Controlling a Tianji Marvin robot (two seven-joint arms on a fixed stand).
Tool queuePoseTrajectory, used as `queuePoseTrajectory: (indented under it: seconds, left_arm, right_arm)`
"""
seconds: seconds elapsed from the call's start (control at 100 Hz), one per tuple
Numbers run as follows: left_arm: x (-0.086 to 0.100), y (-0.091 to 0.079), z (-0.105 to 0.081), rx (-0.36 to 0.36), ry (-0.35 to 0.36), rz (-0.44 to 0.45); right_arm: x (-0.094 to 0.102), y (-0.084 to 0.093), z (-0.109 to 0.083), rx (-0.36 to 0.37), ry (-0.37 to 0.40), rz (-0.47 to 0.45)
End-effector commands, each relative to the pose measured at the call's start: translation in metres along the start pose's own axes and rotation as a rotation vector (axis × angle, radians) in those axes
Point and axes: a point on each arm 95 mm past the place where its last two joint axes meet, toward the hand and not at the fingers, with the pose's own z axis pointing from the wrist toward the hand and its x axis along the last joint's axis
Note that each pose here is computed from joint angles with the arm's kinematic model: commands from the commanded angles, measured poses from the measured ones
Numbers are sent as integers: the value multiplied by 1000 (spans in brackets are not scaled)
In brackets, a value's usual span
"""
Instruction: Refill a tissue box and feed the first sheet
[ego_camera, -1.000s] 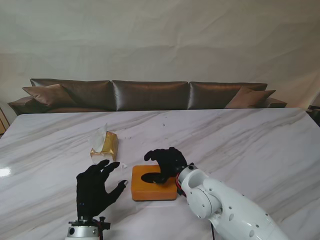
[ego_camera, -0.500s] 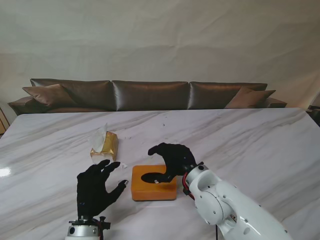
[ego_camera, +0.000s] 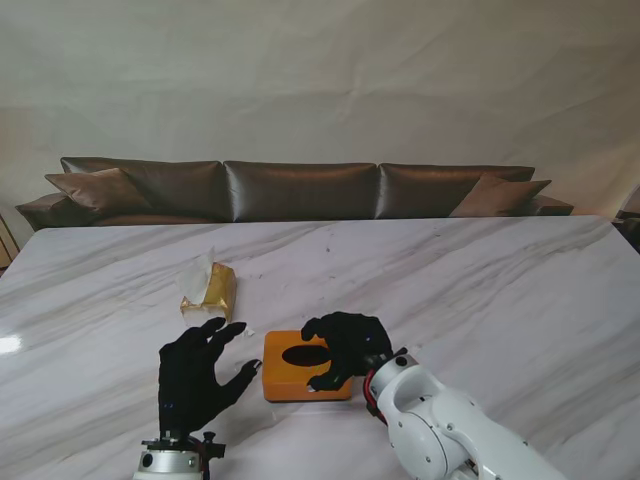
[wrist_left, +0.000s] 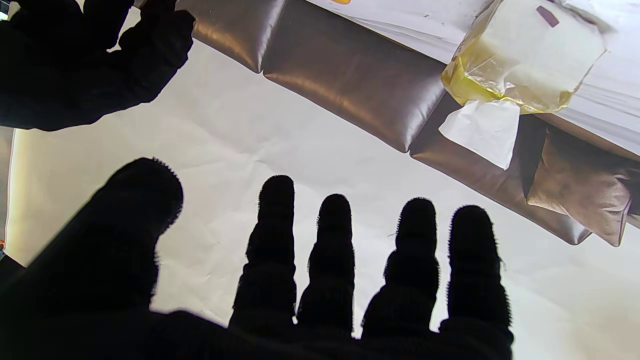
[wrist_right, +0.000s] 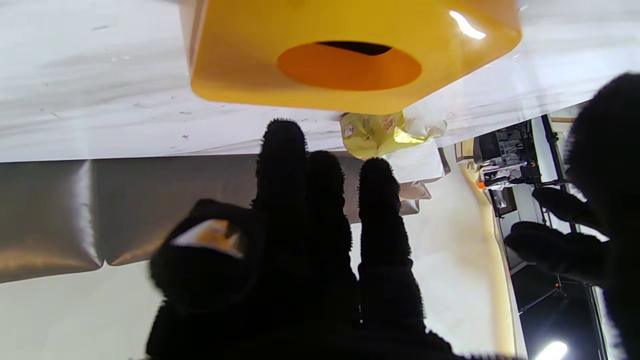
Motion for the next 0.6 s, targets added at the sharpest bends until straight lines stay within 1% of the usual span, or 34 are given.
queuePoseTrajectory:
  seconds: [0.0, 0.28, 0.59]
  left_arm:
    - [0, 2, -4, -16, -1, -7]
    - [-3, 3, -7, -18, -7, -11]
    - [-8, 6, -11, -17, -16, -23]
  right_arm:
    - [4, -8, -1, 28, 4, 9]
    - [18, -15, -4, 59, 35, 33]
    - [26, -25, -2, 74, 46, 45]
